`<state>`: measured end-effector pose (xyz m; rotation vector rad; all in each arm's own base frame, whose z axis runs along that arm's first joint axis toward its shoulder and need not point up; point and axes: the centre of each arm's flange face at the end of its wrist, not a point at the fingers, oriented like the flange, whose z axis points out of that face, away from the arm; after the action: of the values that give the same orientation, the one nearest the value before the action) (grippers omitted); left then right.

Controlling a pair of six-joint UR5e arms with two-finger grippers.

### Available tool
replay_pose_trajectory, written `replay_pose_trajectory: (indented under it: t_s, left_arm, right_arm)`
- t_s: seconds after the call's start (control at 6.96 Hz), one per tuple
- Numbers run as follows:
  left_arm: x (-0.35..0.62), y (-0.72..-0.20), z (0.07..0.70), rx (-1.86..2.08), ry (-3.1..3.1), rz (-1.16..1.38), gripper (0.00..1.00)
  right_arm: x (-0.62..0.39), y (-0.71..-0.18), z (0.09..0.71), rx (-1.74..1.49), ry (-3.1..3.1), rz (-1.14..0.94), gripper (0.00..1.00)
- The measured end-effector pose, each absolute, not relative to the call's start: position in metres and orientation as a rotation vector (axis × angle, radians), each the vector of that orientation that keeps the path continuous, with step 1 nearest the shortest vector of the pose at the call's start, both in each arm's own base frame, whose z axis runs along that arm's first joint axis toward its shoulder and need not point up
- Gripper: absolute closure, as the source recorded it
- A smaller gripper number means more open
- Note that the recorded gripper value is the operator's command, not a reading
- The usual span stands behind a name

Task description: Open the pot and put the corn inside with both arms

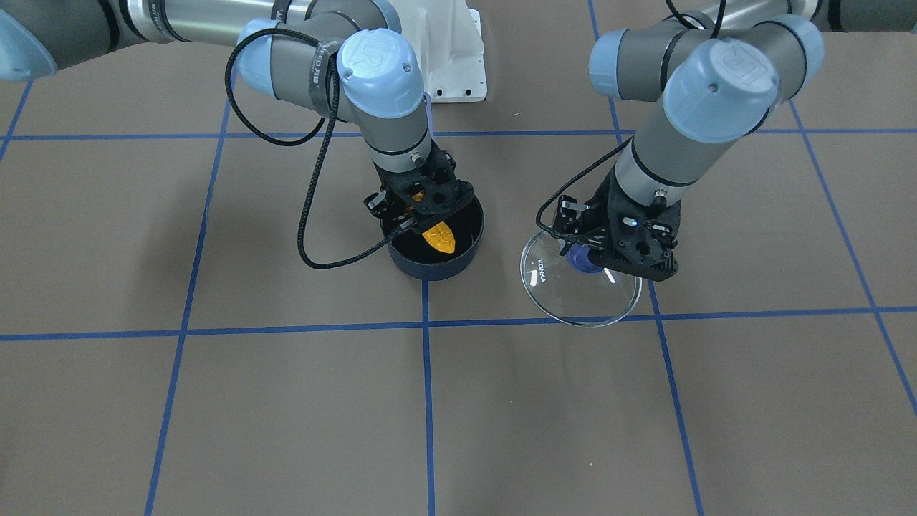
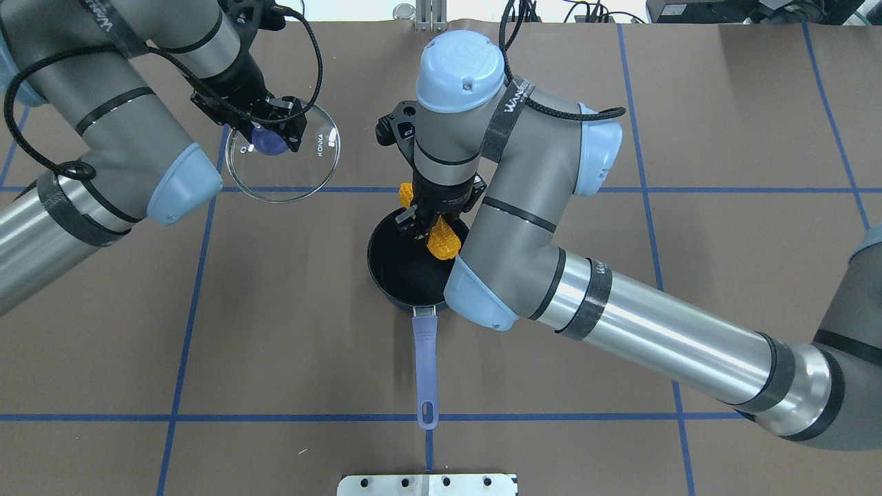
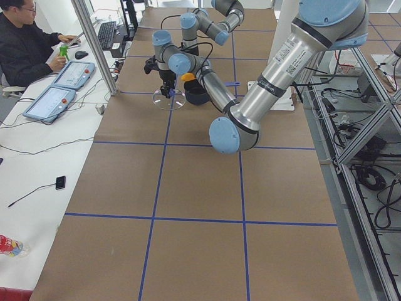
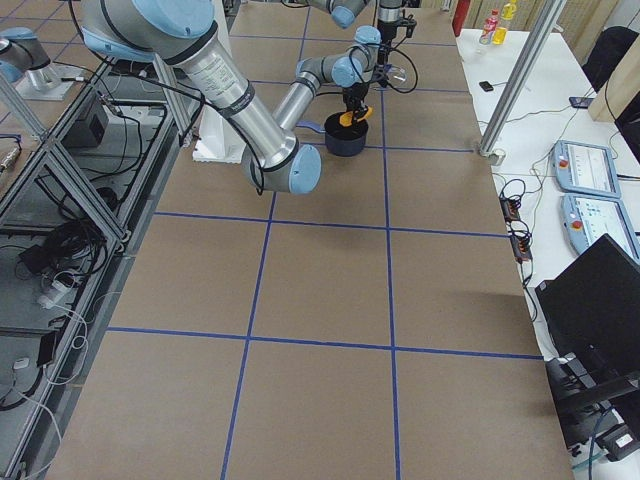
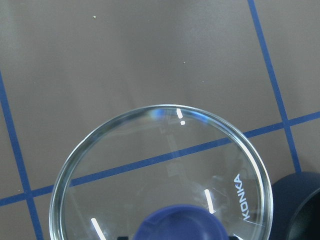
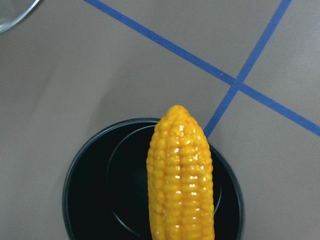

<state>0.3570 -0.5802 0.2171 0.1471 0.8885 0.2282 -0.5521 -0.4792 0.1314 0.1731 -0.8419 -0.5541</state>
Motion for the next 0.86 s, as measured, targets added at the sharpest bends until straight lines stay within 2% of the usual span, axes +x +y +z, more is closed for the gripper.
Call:
replay_pose_trajectory:
  t_s: [0.14, 0.58, 0.86]
  left_arm:
    - [0.356, -0.580, 0.219, 0.145, 0.889, 0.228, 0.32]
    - [0.341, -0.583, 0.244, 0.134, 0.895, 0.261, 0.32]
    - [0.314, -0.585, 0.286, 0.138, 0.865, 0.295, 0.32]
  right_arm:
    - [-0.561, -0.474, 0.133, 0.181, -0.825, -0.562, 0.00]
    - [-0.561, -0.475, 0.131, 0.199, -0.817, -0.568, 0.00]
    - [-0.548, -0.489, 0.120, 0.233, -0.838, -0.551, 0.00]
